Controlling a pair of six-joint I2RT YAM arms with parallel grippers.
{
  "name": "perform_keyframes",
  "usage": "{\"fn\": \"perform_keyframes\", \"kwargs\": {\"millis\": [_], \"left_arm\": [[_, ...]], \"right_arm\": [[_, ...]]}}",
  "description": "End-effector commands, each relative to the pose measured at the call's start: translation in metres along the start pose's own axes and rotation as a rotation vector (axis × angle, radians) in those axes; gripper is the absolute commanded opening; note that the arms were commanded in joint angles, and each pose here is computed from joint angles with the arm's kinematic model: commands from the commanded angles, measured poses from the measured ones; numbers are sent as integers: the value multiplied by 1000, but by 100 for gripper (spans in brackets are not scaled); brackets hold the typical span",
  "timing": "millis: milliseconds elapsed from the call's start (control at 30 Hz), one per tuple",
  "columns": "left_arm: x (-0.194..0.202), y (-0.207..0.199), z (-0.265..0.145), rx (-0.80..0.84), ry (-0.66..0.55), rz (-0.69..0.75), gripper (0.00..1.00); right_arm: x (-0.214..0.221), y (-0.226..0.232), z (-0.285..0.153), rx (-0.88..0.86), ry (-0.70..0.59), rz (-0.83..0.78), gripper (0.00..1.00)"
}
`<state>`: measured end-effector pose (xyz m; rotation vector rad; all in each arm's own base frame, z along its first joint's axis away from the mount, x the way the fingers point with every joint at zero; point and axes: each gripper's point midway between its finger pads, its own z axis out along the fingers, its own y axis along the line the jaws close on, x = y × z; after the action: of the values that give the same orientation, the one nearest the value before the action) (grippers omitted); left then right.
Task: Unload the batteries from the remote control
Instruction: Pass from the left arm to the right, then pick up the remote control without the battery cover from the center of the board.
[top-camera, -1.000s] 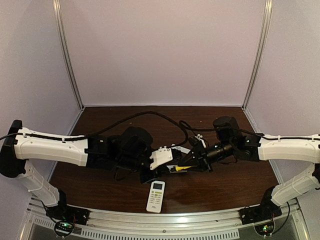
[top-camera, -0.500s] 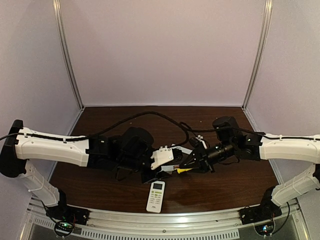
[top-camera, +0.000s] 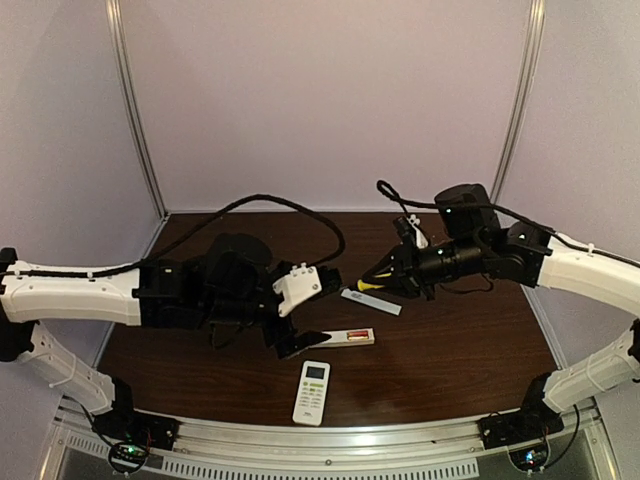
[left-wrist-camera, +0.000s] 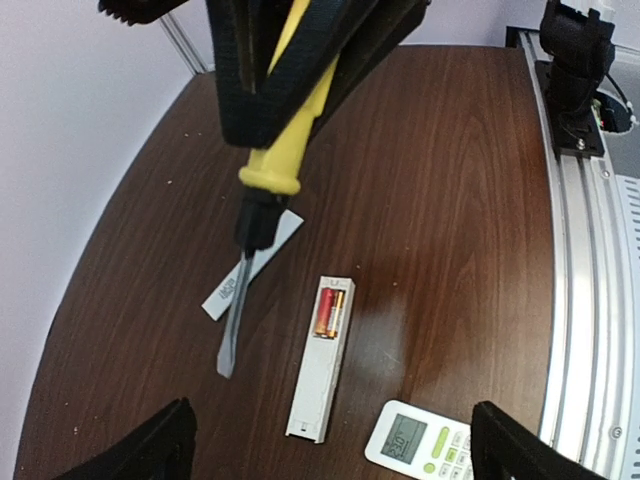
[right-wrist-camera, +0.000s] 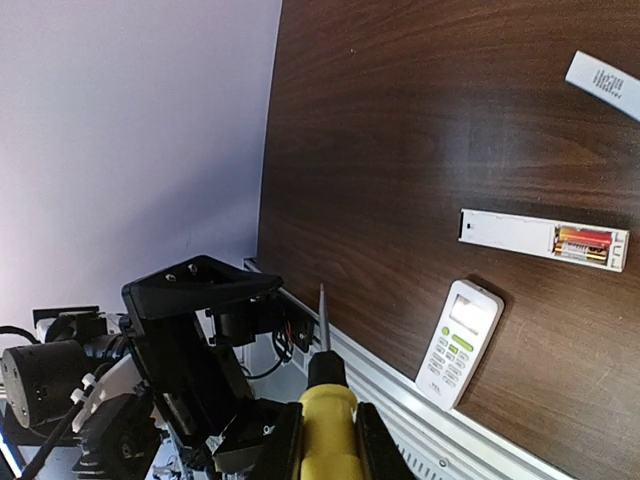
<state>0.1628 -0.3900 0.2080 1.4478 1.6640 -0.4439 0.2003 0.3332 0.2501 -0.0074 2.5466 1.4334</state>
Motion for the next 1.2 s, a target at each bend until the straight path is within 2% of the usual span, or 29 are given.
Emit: {"fn": "perform_keyframes", "kwargs": {"millis": [0, 67, 133, 300, 500, 600, 800, 933, 1167], "left_arm": [[0, 23, -14, -77, -35, -34, 98], [2, 28, -18, -79, -38, -49, 97], [2, 35, -24, -79, -46, -84, 97], [11, 48, -42, -64, -130, -144, 97], [30, 59, -42, -80, -88, -193, 97], [35, 61, -35, -60, -73, -237, 97], [28, 46, -14, 76, -54, -313, 97], [15, 51, -10, 78, -66, -349, 97], [25, 45, 7, 118, 1, -361, 97]], "right_arm": [[-24, 0, -30, 113, -172, -23, 0], [-29, -1, -38, 133, -209, -18, 4], [-34, 3, -47, 141, -247, -14, 0], [-47, 9, -69, 146, -356, -34, 0], [-60, -7, -73, 119, -402, -25, 0], [-69, -21, -78, 163, -380, -44, 0], [-74, -52, -87, 395, -271, -174, 0], [-72, -58, -85, 424, -204, -272, 0], [-67, -73, -78, 453, -112, -358, 0]]}}
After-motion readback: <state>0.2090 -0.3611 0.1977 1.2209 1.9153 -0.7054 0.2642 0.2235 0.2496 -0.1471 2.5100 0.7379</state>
